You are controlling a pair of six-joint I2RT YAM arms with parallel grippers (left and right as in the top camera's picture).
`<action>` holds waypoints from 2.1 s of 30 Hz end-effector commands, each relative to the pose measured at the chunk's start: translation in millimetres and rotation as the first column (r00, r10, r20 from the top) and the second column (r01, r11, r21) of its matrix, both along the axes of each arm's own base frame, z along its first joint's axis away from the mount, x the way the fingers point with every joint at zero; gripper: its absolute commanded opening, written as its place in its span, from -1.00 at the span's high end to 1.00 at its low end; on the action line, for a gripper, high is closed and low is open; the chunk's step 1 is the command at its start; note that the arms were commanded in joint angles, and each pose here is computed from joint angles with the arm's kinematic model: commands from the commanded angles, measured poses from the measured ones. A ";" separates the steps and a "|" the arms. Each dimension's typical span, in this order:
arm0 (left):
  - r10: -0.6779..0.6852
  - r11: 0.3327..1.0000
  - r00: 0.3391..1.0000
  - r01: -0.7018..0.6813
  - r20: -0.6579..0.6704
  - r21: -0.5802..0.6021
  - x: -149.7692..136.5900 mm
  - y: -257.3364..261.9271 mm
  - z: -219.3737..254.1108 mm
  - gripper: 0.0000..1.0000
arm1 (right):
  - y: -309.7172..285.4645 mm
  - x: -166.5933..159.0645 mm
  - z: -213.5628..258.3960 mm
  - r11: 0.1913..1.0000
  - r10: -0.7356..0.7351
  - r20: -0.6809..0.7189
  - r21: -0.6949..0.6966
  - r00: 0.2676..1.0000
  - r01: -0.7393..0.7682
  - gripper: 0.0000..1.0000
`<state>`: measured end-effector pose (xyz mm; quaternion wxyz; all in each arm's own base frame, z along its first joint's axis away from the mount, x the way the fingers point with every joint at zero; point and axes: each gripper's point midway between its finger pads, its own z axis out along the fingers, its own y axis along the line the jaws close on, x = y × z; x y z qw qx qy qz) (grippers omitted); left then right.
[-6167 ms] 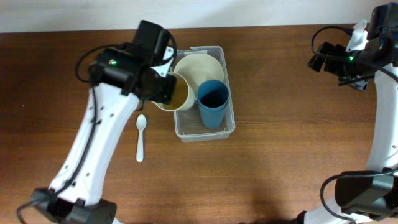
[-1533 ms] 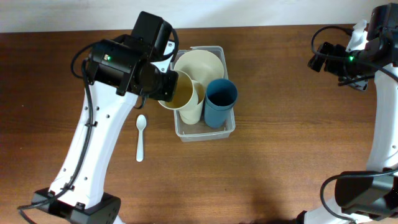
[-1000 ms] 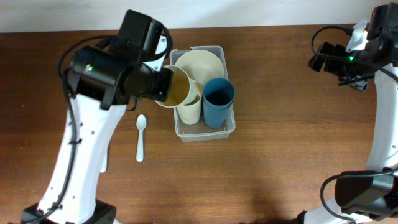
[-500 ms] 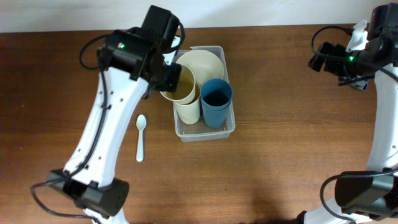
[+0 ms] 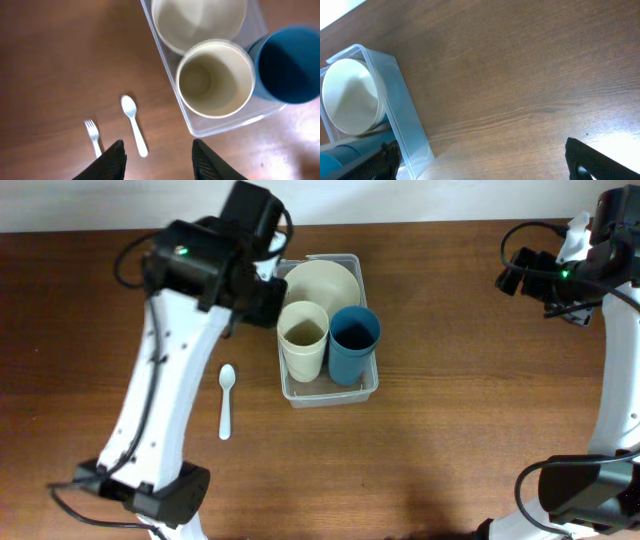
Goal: Pack container
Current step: 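Move the left gripper down to the white spoon and grasp it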
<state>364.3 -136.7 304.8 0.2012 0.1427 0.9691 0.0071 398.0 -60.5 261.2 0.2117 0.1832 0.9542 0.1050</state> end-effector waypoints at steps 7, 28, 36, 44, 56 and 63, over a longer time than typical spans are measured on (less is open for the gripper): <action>0.062 0.998 0.987 -0.065 0.150 0.016 -21.0 36.8 50.9 -0.07 | -0.3 -0.1 5.5 1.000 0.000 0.016 -0.002 1.000 0.000 -0.98; 0.179 0.977 0.920 -0.209 -0.349 -0.050 -36.0 90.4 -236.1 -0.15 | -0.3 -0.1 5.5 1.000 -0.001 0.016 -0.002 1.000 0.001 -0.98; 0.192 0.976 0.915 -0.215 -0.355 -0.025 -39.1 96.5 -275.3 -0.15 | -0.3 -0.1 5.5 1.000 0.000 0.016 -0.002 1.000 0.000 -0.98; 0.195 0.976 0.890 -0.216 -0.412 -0.005 -41.6 96.7 -308.5 -0.04 | -0.3 -0.1 5.5 1.000 0.000 0.016 -0.002 1.000 0.000 -0.98; 0.203 0.976 0.882 -0.215 -0.426 0.020 -44.5 100.3 -316.0 0.46 | -0.3 -0.2 5.4 1.000 0.000 0.015 -0.002 1.000 0.000 -0.98; 0.204 0.976 0.879 -0.215 -0.431 0.022 -45.6 100.4 -314.9 0.97 | -0.3 -0.1 5.5 1.000 0.000 0.016 -0.002 1.000 0.000 -0.98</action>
